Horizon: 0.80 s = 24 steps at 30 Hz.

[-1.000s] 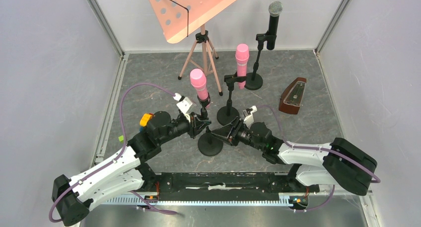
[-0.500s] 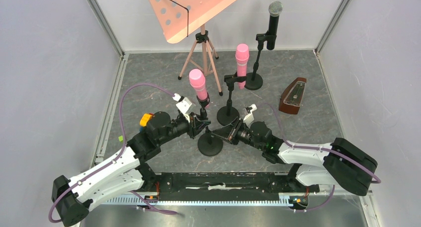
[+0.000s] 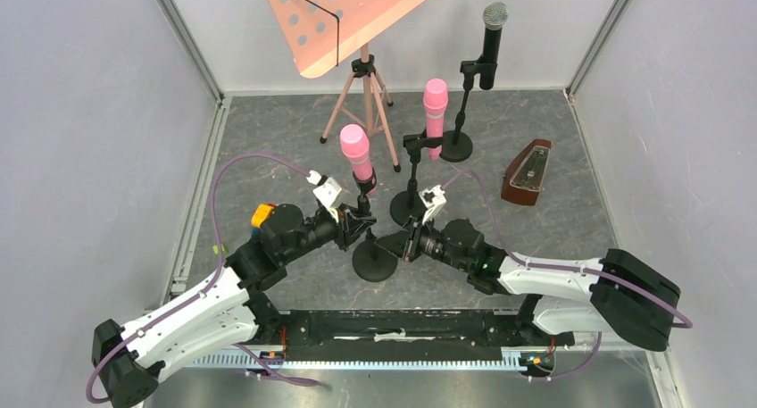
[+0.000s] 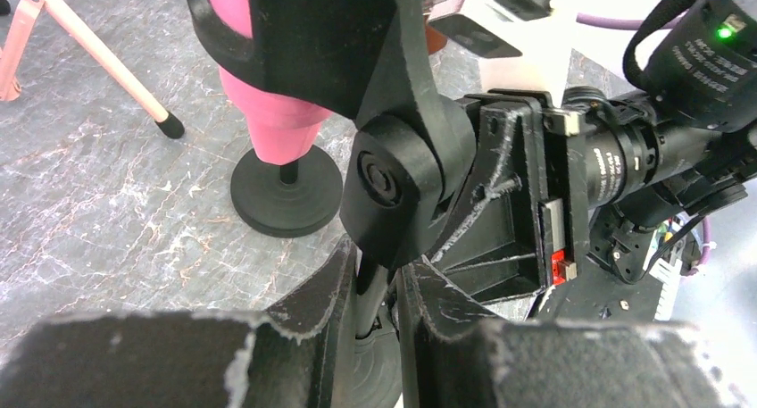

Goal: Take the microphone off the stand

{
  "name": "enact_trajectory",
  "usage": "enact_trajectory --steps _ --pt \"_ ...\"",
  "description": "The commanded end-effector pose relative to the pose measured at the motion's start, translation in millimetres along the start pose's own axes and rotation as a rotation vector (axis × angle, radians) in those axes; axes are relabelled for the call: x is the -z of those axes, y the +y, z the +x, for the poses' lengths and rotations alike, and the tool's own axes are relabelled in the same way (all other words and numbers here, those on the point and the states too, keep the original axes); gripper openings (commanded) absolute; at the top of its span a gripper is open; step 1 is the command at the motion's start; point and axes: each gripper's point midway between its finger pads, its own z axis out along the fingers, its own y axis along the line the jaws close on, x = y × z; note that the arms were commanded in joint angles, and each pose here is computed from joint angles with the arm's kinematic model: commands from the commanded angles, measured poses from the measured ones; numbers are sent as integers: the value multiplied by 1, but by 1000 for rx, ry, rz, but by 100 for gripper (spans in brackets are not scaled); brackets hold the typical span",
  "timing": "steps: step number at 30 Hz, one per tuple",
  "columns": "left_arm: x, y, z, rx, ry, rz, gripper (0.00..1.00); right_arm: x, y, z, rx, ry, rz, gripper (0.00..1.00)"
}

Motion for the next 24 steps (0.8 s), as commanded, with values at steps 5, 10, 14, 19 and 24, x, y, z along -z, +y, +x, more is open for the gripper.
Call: enact_trajectory --steps 5,10,14,19,24 --pt "1 -8 8 -4 48 37 2 -2 -12 -16 500 -84 43 17" --pt "1 -8 7 -3 46 36 2 -7 -9 -21 750 -124 47 18" --pt "2 -9 5 5 42 40 2 -2 -8 -28 1040 -200 70 19" --pt "-2 -8 8 6 57 40 2 -4 -2 -34 1321 -248 58 25" --pt "-1 -7 10 5 59 32 2 -9 7 -27 1523 -228 6 49"
